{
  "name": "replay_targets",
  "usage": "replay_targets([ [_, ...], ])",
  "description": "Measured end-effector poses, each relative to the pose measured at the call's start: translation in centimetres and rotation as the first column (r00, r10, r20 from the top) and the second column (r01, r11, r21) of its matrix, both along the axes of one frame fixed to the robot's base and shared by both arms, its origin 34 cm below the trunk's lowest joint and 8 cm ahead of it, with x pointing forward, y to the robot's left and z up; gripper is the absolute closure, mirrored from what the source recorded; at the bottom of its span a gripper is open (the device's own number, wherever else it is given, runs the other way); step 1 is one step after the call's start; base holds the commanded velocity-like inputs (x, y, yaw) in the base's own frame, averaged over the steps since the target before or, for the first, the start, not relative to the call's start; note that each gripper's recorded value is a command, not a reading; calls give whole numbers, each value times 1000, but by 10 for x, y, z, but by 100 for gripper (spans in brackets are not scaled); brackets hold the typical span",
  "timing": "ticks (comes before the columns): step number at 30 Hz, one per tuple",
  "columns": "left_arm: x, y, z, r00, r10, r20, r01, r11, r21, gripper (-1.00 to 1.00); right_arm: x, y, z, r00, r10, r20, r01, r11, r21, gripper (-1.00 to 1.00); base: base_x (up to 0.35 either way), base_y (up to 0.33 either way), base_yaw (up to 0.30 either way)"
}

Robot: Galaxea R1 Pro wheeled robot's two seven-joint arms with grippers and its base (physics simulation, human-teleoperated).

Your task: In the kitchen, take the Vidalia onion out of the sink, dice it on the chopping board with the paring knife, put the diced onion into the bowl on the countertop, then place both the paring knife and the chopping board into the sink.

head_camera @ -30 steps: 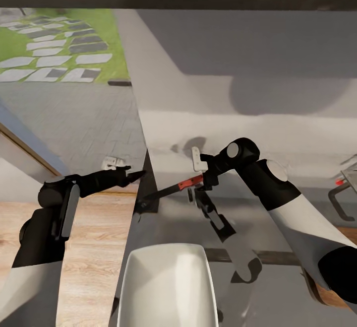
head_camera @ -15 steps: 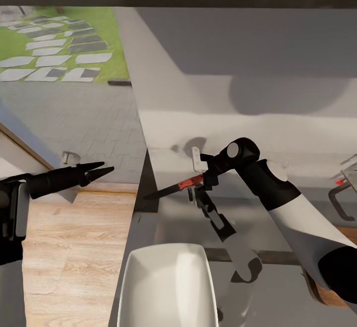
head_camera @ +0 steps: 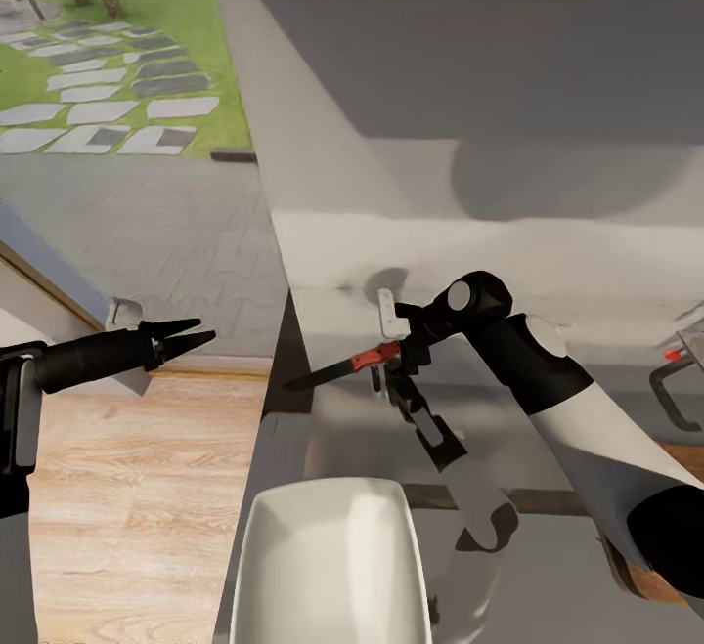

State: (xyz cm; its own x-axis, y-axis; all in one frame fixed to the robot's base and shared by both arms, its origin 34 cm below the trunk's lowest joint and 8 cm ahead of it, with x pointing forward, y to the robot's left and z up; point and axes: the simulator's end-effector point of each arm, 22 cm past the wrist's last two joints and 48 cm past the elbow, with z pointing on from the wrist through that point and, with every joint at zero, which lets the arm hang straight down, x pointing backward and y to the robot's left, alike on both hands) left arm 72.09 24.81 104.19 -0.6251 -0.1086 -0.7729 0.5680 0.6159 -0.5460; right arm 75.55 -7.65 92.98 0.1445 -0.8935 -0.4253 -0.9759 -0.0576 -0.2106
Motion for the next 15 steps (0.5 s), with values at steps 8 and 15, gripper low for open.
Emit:
replay_targets([
  [8,0,-1,-4,1000,-1,-8,1,1000,-1,-100,0,0,-3,1000,0,-4,0,1000,-1,-100,0,0,0],
  [15,0,-1,-9,1000,-1,-16,1,1000,-2,-100,-1,0,-8,1000,0,-11,0,1000,-1,-100,0,0,0],
])
